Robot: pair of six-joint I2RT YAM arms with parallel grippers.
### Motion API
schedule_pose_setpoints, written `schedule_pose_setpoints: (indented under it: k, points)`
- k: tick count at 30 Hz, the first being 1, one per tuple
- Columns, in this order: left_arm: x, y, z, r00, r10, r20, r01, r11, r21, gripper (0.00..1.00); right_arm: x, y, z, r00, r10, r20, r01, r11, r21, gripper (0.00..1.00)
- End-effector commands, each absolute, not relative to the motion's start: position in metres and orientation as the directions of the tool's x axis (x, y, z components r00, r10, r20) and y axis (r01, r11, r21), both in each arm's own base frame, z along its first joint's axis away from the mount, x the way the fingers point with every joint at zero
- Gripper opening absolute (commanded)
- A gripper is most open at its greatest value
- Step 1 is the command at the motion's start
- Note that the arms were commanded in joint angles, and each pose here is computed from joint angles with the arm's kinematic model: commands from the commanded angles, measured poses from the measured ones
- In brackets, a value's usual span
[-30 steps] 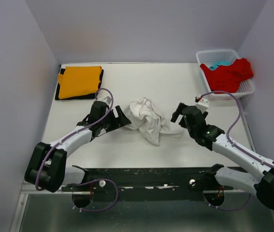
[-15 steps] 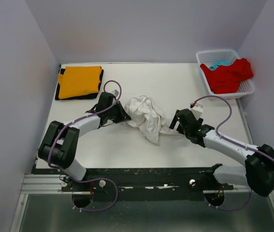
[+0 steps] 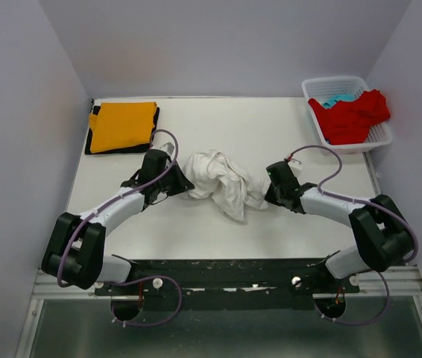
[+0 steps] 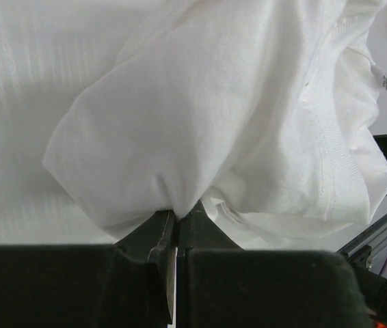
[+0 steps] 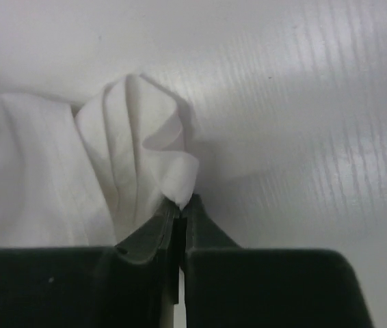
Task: Fold and stack the t-shirts
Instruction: Flatten out the tshirt
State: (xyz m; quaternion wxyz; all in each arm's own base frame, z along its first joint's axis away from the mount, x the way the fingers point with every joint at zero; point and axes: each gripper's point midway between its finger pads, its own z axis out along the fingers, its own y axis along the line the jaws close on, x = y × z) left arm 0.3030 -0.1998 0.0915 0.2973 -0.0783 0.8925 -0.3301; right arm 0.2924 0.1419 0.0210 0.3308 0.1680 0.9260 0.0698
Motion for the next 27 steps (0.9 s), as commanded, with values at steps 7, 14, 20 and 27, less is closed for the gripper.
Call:
schedule_pose_setpoints:
  k: [7, 14, 20, 27]
  points:
    - [0.31, -0.149, 0.208, -0.549, -0.377, -0.746, 0.091, 0.86, -0.502, 0.0, 0.356, 0.113, 0.159, -0.415, 0.334, -0.846, 0.328, 0.922, 0.203, 0.01]
    - [0.274, -0.093, 0.315, -0.274, -0.454, -0.848, 0.039, 0.876, -0.481, 0.0, 0.344, 0.066, 0.313, -0.054, 0.341, -0.938, 0.356, 0.885, 0.301, 0.01]
    - [0.216, -0.059, 0.391, -0.04, -0.505, -0.862, 0.117, 0.854, -0.506, 0.0, 0.307, 0.045, 0.411, 0.138, 0.375, -0.917, 0.241, 0.885, 0.398, 0.01]
    - [0.138, -0.071, 0.466, 0.106, -0.534, -0.839, 0.444, 0.78, -0.441, 0.0, 0.246, 0.053, 0.5, 0.233, 0.493, -0.839, -0.091, 0.869, 0.486, 0.01]
